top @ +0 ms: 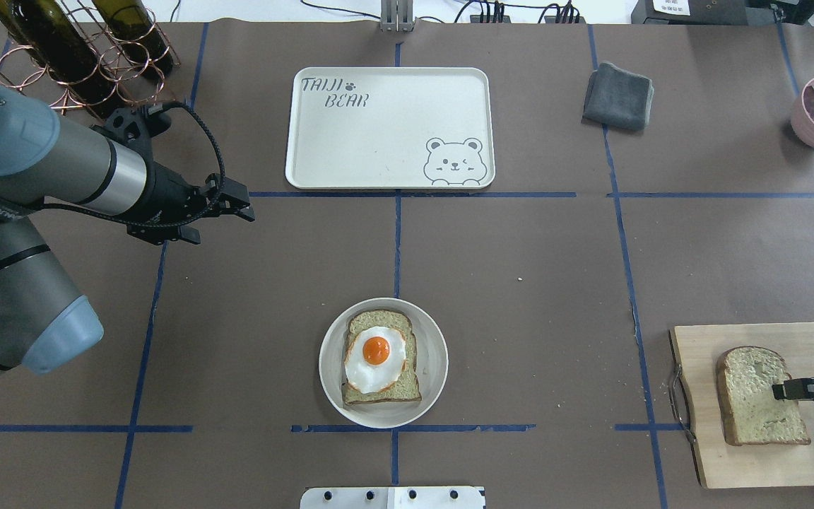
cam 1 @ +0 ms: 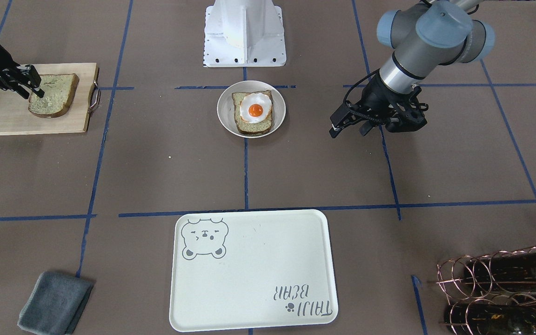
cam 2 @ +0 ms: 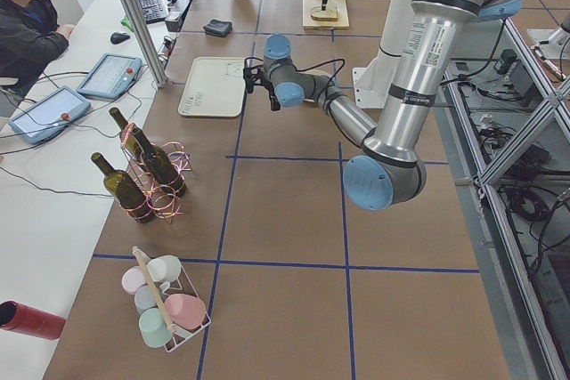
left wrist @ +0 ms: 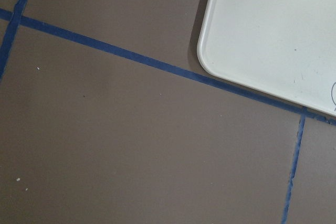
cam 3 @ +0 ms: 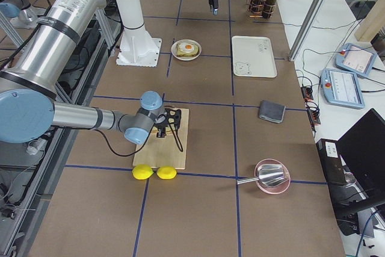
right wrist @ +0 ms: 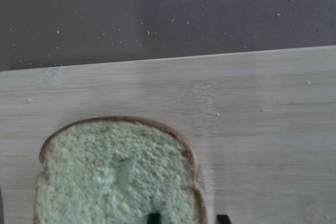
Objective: Make sandwich and place on tray
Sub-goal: 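Grasp the bread slice edge with the right gripper and lift it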
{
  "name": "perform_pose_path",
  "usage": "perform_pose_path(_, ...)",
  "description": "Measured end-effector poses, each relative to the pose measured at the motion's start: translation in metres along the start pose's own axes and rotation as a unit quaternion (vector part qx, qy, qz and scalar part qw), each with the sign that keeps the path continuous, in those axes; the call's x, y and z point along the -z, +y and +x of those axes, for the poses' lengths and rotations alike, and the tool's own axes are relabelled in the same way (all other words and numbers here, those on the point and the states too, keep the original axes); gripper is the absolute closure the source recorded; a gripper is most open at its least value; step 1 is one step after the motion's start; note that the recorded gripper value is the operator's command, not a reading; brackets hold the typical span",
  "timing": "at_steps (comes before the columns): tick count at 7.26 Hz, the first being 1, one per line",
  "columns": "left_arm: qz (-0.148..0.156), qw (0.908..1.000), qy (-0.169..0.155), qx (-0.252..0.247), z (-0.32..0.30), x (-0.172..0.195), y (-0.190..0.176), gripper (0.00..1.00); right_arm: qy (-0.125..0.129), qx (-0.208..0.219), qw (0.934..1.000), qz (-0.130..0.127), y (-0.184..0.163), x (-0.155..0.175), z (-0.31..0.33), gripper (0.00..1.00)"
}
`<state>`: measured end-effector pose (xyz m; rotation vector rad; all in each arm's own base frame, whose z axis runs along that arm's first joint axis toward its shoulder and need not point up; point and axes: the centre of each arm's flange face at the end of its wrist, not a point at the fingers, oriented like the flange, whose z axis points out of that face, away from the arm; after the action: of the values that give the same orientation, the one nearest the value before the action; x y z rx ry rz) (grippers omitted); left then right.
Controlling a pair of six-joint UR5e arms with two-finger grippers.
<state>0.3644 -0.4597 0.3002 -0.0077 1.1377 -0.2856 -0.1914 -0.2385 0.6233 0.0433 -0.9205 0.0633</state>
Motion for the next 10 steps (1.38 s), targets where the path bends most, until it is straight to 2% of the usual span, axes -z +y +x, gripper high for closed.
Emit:
perform_pose_path(3, 0.000, 1.0000, 0.000, -0.001, 0.001, 0.000, 0.000, 0.00, -0.001, 0.001, 1.0000, 0.000, 0.000, 0.000, 0.000, 1.00)
perform_pose_path(5, 0.000, 1.0000, 0.001, -0.001, 0.001, 0.000, 0.001, 0.00, -0.010, 0.004, 0.9999, 0.002, -0.001, 0.003, -0.008, 1.00)
perform_pose_path(7, 0.000, 1.0000, 0.001, -0.001, 0.001, 0.000, 0.000, 0.00, -0.046, 0.002, 0.9989, 0.013, -0.012, 0.028, -0.030, 1.00)
perform_pose_path(10, 0.000, 1.0000, 0.001, -0.001, 0.001, 0.001, 0.000, 0.00, -0.125, -0.002, 0.9919, 0.025, -0.049, 0.071, -0.068, 1.00)
